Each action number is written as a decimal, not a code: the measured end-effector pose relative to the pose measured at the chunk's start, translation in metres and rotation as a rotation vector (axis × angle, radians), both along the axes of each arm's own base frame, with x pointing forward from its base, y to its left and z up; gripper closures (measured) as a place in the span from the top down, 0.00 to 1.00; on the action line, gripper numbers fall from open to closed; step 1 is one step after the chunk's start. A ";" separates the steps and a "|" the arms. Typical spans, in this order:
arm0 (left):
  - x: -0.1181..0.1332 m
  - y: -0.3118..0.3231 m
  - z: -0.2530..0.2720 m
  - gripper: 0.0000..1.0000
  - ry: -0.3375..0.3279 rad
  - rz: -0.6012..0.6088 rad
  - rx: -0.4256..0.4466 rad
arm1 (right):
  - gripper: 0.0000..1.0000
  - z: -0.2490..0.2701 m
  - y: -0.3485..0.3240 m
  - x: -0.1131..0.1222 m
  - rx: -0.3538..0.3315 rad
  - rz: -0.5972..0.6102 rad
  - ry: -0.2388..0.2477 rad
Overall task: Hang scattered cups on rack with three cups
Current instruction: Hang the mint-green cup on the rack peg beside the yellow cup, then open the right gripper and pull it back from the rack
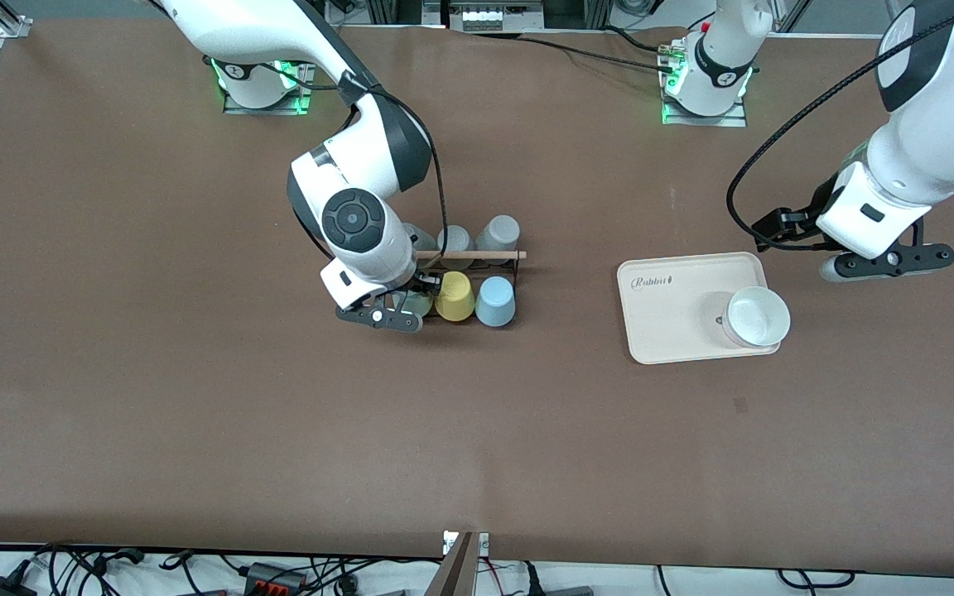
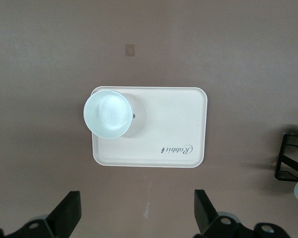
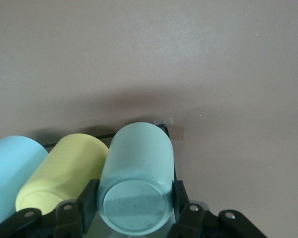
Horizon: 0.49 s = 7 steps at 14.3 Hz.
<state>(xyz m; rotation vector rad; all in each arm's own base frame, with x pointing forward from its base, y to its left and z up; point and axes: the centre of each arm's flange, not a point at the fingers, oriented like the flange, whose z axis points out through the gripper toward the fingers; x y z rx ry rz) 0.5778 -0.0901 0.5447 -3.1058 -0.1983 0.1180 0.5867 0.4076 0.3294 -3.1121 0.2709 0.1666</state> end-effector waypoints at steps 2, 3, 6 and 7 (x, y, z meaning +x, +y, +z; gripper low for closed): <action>0.000 0.001 0.000 1.00 -0.001 0.003 0.000 | 0.64 -0.007 0.002 -0.001 -0.002 0.003 0.004; 0.001 0.002 0.000 1.00 -0.002 0.004 0.000 | 0.64 -0.010 0.003 -0.001 -0.004 0.003 0.006; 0.001 0.002 0.000 1.00 -0.003 0.004 -0.001 | 0.64 -0.012 0.002 0.000 -0.005 0.002 0.006; 0.001 0.002 0.000 1.00 -0.003 0.004 -0.001 | 0.70 -0.012 0.001 0.001 -0.005 0.000 0.004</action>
